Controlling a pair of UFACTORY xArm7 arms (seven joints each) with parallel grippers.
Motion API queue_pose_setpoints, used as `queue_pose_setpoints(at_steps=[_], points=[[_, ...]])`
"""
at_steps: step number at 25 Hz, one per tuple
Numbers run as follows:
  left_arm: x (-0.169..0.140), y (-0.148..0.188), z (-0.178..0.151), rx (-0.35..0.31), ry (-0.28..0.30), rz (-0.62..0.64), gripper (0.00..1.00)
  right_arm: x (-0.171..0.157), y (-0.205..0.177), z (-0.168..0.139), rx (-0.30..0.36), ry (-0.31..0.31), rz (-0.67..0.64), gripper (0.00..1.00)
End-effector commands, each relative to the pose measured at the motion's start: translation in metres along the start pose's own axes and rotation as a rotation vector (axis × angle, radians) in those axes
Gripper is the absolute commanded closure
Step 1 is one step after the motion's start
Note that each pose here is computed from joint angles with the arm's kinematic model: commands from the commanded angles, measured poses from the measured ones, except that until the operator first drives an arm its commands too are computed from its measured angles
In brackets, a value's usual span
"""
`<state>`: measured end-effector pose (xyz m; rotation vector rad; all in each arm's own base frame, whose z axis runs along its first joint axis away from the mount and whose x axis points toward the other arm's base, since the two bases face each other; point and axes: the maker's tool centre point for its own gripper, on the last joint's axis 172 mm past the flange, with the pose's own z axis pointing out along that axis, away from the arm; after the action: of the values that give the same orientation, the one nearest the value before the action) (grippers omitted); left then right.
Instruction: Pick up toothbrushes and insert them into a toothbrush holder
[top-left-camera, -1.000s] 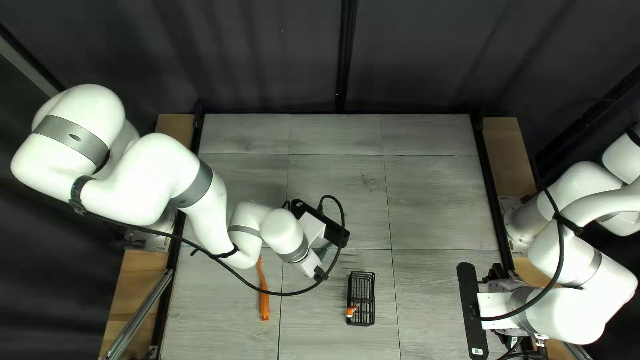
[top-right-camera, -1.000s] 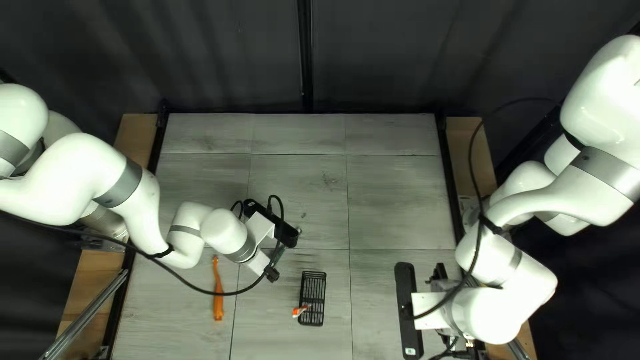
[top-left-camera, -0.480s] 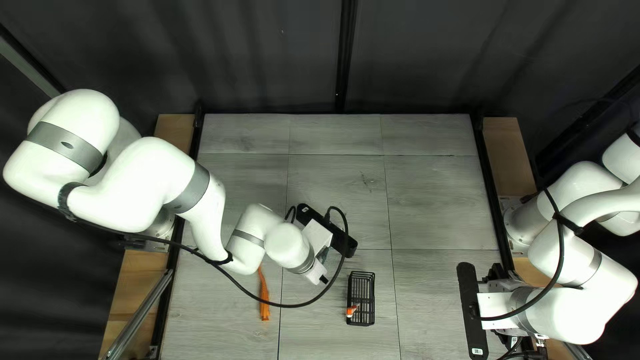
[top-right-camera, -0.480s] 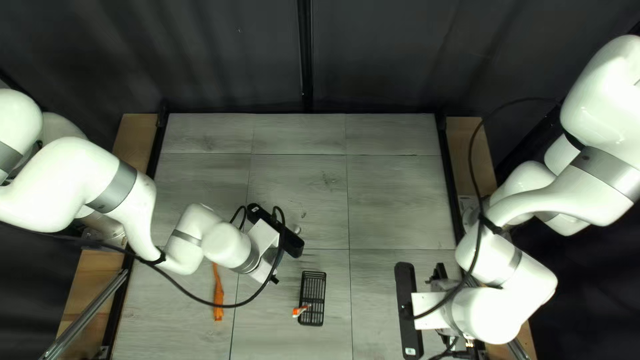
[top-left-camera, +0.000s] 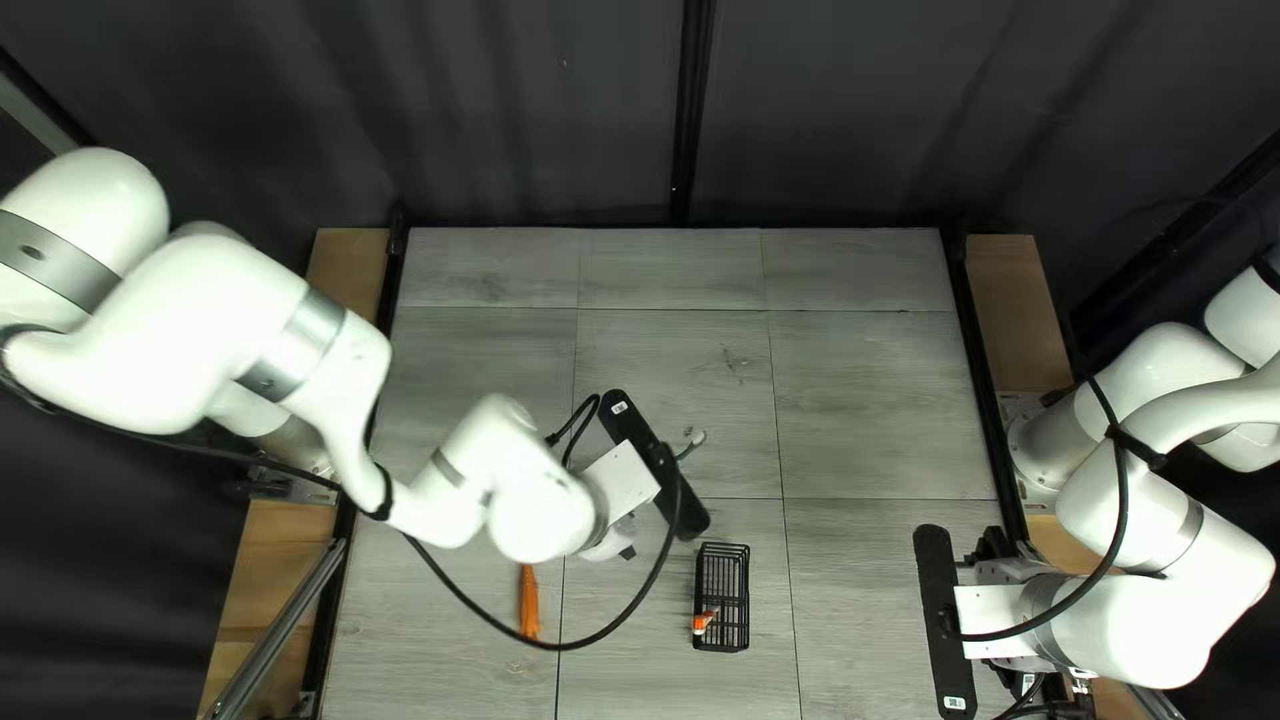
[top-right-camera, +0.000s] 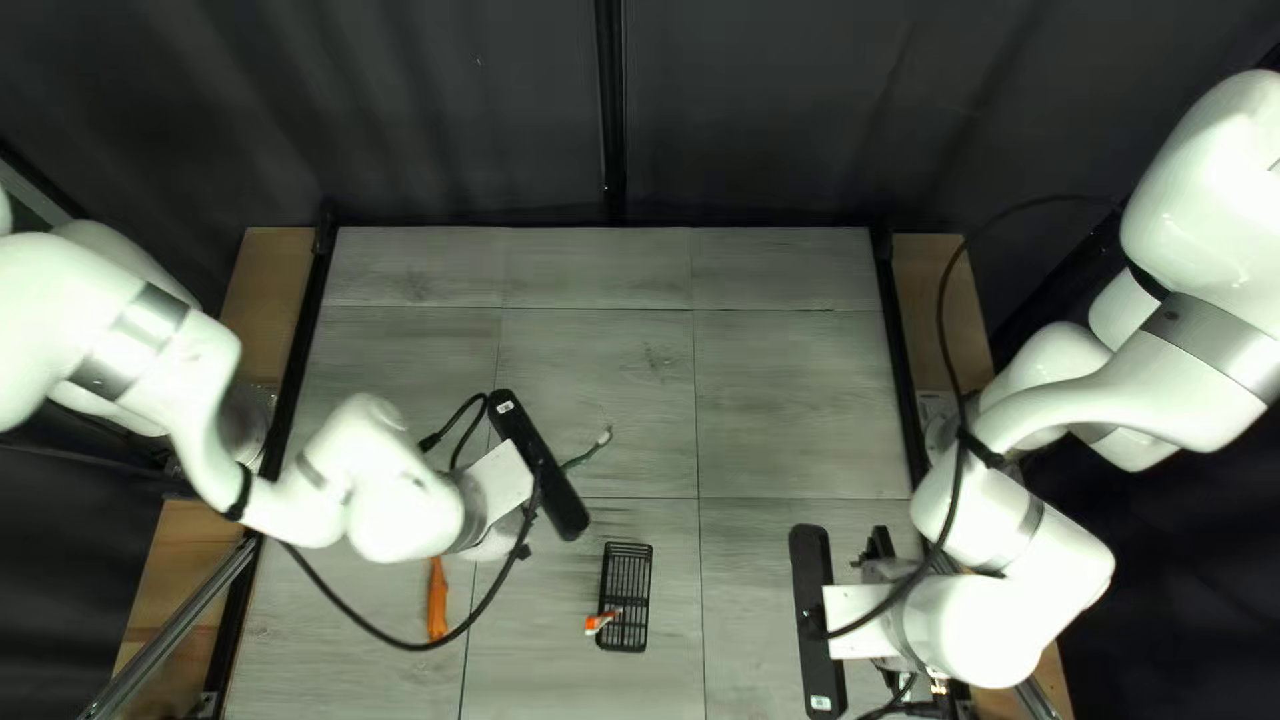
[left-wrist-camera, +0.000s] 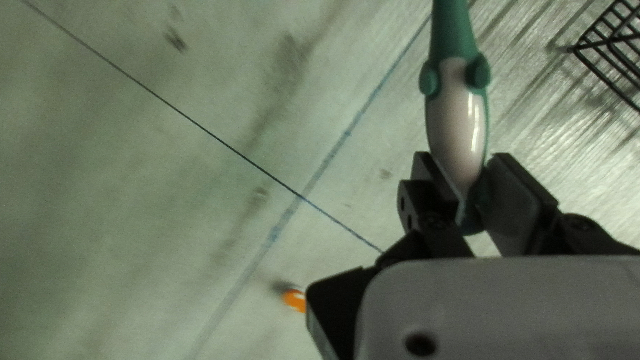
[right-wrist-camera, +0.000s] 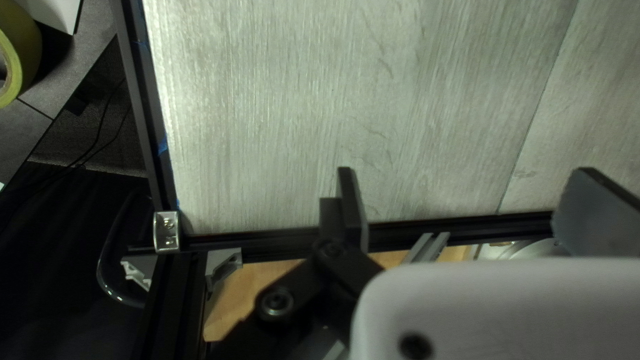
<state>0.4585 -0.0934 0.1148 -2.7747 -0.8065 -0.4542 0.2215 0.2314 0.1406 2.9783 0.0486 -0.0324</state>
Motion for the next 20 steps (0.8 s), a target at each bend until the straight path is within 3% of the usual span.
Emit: queue_pose_setpoints(at_steps=[1, 5, 9, 14, 20], points=[[0.004, -0.001, -0.004, -0.004, 0.139, 0.167, 1.00, 0.000, 0.000, 0.000, 0.000, 0.000, 0.000, 0.00], [0.004, -0.002, -0.001, -0.029, 0.267, 0.280, 1.00, 0.000, 0.000, 0.000, 0.000, 0.000, 0.000, 0.00], [-0.002, 0.003, 0.018, -0.003, 0.351, 0.315, 1.00, 0.000, 0.000, 0.000, 0.000, 0.000, 0.000, 0.00], [-0.008, 0.009, 0.039, 0.061, 0.409, 0.326, 1.00, 0.000, 0.000, 0.000, 0.000, 0.000, 0.000, 0.00], [-0.002, 0.012, 0.039, 0.054, 0.442, 0.357, 1.00, 0.000, 0.000, 0.000, 0.000, 0.000, 0.000, 0.00]])
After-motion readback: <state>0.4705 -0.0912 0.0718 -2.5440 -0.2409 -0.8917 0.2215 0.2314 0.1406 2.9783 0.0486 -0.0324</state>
